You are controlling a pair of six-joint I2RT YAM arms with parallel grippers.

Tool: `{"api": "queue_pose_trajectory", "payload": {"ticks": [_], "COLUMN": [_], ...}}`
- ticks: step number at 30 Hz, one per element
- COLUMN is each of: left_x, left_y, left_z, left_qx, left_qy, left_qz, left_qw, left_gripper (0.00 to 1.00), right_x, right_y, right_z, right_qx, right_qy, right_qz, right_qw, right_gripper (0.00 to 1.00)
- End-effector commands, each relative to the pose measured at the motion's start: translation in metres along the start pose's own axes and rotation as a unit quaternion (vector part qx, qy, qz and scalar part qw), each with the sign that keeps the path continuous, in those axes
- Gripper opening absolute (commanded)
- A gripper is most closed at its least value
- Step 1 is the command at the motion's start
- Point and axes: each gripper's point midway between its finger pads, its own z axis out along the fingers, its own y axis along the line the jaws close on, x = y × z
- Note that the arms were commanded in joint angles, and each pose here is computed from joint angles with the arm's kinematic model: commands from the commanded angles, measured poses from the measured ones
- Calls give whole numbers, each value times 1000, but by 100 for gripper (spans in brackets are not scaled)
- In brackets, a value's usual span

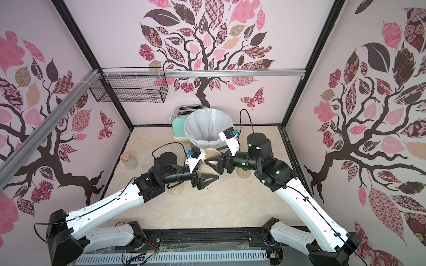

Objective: Empty moldy rice from jars
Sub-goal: Unscrew the lid from the jar.

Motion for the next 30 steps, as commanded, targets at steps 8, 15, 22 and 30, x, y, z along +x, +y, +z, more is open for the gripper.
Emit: {"api": "queue_pose_trajectory", "payload": {"ticks": [8, 15, 22, 30], "left_x": [-66, -72, -75, -75], "left_y": [-29, -43, -48, -42], "left_z": [-20, -31, -34, -37], "left_qx": [46, 77, 87, 66], "left_qy": [-105, -111, -112, -117], "left_qz": [39, 42, 42, 52], "left_qw": [993, 990, 989, 990], "left_gripper": [66, 66, 66, 66], "right_x": [5, 5, 5, -8], "right_y": [45, 54, 59, 50], "right_z": [-8, -24, -21, -29], "right_qx": [-142, -233, -279, -187], "right_qy": [-16, -37, -20, -42], "right_qz": [-97, -116, -116, -109], "right_qw": [985, 965, 953, 975], "right_gripper": [68, 68, 72, 99]}}
